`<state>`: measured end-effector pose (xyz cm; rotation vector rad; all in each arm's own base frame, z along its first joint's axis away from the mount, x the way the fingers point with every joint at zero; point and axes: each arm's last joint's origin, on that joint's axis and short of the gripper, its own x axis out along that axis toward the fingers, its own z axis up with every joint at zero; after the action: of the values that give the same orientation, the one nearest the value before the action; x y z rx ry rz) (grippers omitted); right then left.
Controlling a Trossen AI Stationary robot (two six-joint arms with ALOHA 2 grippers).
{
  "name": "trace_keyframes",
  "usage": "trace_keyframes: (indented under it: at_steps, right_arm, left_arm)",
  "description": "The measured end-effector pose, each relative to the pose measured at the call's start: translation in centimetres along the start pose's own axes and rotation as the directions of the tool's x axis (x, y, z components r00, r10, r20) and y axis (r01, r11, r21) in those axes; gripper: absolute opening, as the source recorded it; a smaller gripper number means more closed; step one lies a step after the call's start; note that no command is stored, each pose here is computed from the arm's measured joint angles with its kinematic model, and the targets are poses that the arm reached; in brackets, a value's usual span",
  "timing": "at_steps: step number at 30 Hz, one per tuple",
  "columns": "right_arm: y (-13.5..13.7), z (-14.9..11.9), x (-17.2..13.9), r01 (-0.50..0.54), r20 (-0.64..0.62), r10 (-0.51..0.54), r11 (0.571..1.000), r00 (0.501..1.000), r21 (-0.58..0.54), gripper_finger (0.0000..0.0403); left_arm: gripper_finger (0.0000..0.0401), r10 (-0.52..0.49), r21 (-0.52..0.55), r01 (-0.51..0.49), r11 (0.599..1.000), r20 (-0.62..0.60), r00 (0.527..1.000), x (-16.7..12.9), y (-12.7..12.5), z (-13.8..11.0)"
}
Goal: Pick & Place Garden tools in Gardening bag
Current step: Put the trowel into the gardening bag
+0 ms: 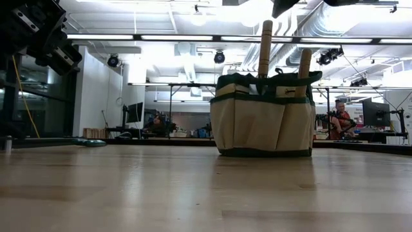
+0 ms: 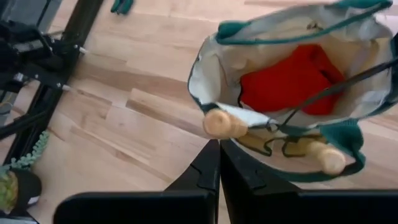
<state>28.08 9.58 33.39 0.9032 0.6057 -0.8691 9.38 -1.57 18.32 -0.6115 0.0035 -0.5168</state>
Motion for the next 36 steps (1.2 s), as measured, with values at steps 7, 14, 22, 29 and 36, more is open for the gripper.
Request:
trace_keyframes:
  at_steps: [7, 14, 22, 29, 36]
  right_arm:
    - [0.0, 0.1, 0.0, -0.005, 0.030, 0.005, 1.000, 1.000, 0.004, 0.0002]
    - [0.1, 0.4, 0.4, 0.007, 0.041, -0.008, 1.000, 0.999, 0.010, 0.0002]
    - [0.4, 0.1, 2.1, 0.047, -0.021, -0.047, 0.999, 0.999, 0.005, 0.0002]
    - [0.4, -0.1, 2.3, 0.062, -0.068, -0.061, 0.998, 0.996, 0.001, 0.0002]
    - [0.4, 0.0, 2.4, 0.060, -0.069, -0.059, 0.998, 0.996, 0.008, 0.0002]
  left_arm:
    - [0.0132, 0.000, 0.000, 0.000, 1.000, 0.000, 1.000, 0.0, 0.0, 0.0]
    - [0.0132, 0.000, 0.000, 0.000, 1.000, 0.000, 1.000, 0.0, 0.0, 0.0]
    - [0.0132, 0.000, 0.000, 0.000, 1.000, -0.001, 1.000, 0.0, 0.0, 0.0]
    - [0.0132, 0.006, -0.006, -0.006, 1.000, -0.010, 1.000, 0.0, 0.1, -0.1]
    - [0.0132, 0.012, -0.007, -0.012, 1.000, -0.008, 1.000, 0.0, 0.1, -0.1]
